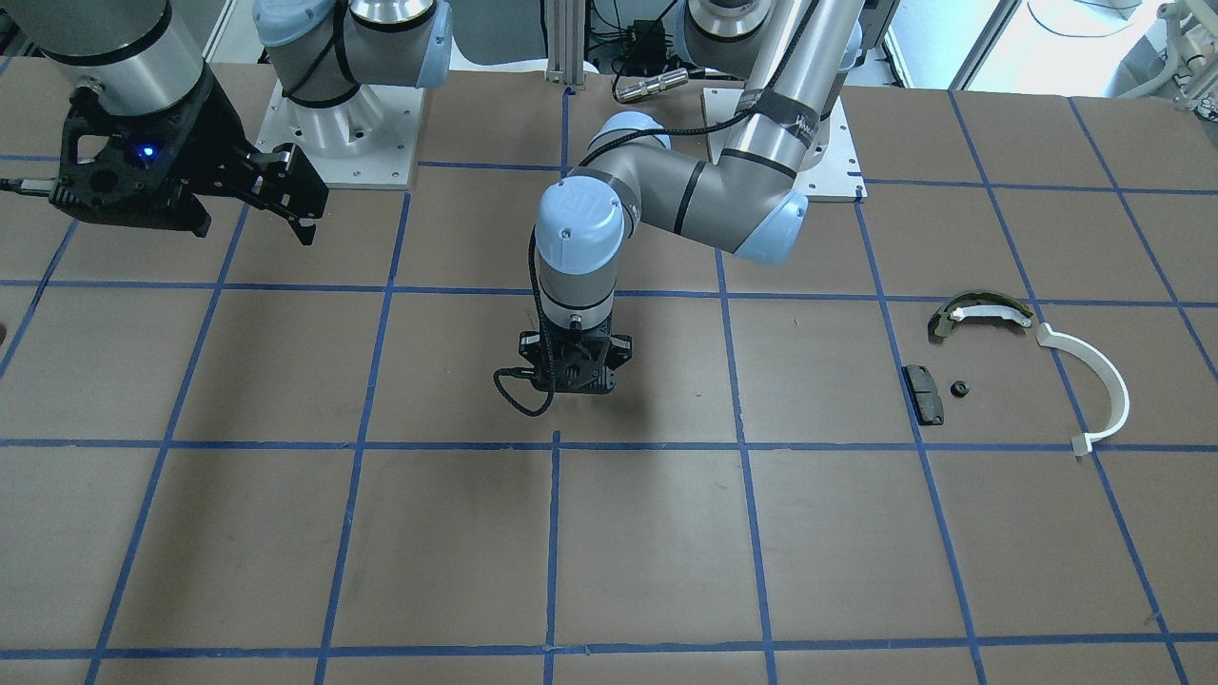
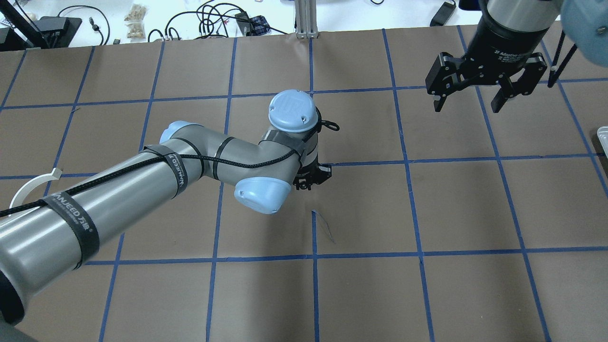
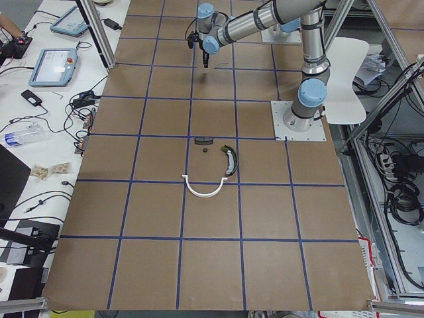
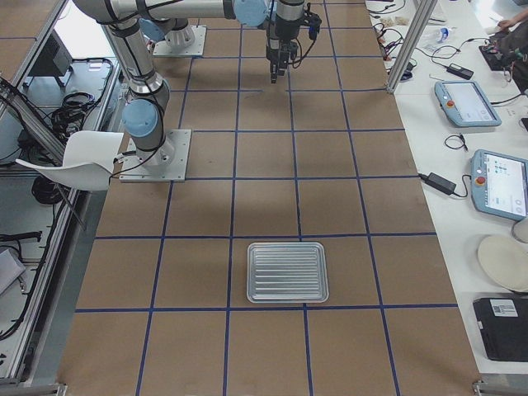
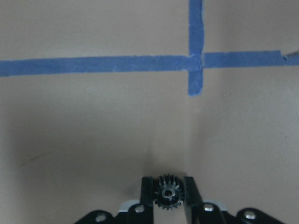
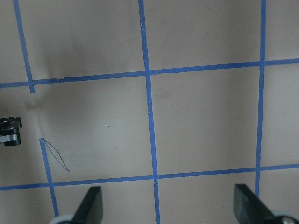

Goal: Place bearing gear from tray to pile

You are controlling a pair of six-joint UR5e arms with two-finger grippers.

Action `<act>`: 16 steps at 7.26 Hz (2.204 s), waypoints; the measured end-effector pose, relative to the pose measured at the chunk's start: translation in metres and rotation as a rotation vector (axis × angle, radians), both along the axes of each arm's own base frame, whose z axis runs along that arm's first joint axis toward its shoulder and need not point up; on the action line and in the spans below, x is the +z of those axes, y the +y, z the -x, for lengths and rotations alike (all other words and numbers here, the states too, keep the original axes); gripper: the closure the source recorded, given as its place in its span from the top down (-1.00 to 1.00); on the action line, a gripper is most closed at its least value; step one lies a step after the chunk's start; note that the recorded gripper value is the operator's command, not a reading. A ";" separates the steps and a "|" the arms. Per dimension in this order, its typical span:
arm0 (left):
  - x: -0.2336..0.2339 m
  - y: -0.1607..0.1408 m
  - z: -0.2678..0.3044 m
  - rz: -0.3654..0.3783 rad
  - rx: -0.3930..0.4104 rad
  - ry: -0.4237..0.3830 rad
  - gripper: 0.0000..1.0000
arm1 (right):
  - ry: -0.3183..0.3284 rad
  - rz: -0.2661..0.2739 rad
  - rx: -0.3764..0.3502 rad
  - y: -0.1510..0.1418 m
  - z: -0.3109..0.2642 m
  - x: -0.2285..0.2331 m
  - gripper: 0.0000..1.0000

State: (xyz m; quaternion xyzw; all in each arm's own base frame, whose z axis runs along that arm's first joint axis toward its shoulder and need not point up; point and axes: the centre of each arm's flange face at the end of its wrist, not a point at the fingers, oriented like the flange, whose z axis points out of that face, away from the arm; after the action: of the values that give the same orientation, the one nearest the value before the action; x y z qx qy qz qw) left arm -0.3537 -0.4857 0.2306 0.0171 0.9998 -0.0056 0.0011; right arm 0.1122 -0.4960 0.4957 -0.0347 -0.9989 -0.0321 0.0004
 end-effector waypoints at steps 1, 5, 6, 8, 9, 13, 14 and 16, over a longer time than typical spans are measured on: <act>0.032 -0.013 -0.007 -0.001 0.013 -0.018 -1.00 | 0.001 0.002 -0.002 0.002 0.000 0.002 1.00; 0.061 -0.090 -0.208 -0.094 0.117 -0.164 -1.00 | -0.006 -0.005 -0.010 0.010 -0.003 0.006 1.00; 0.056 -0.103 -0.286 -0.126 0.083 -0.153 -1.00 | -0.010 -0.009 -0.010 0.010 -0.003 0.006 1.00; 0.041 -0.103 -0.442 -0.163 -0.010 -0.108 -1.00 | -0.014 -0.011 -0.006 0.011 -0.004 0.005 1.00; 0.027 -0.089 -0.505 -0.169 -0.052 -0.086 -1.00 | -0.015 -0.012 0.000 0.011 -0.004 0.005 1.00; -0.023 -0.014 -0.621 -0.198 -0.073 0.038 -1.00 | -0.016 -0.010 0.004 0.010 -0.004 0.005 1.00; -0.030 -0.011 -0.618 -0.194 -0.067 0.065 -1.00 | -0.015 -0.010 0.004 0.010 -0.004 0.005 1.00; -0.039 -0.005 -0.609 -0.186 -0.049 0.107 -1.00 | -0.015 -0.011 0.005 0.009 -0.004 0.003 1.00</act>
State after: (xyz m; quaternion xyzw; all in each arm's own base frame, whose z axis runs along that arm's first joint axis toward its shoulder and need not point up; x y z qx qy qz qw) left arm 0.2551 -0.4904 0.1915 0.0411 0.9939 0.0863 -0.0542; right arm 0.1162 -0.4867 0.4992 -0.0322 -0.9987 -0.0379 -0.0070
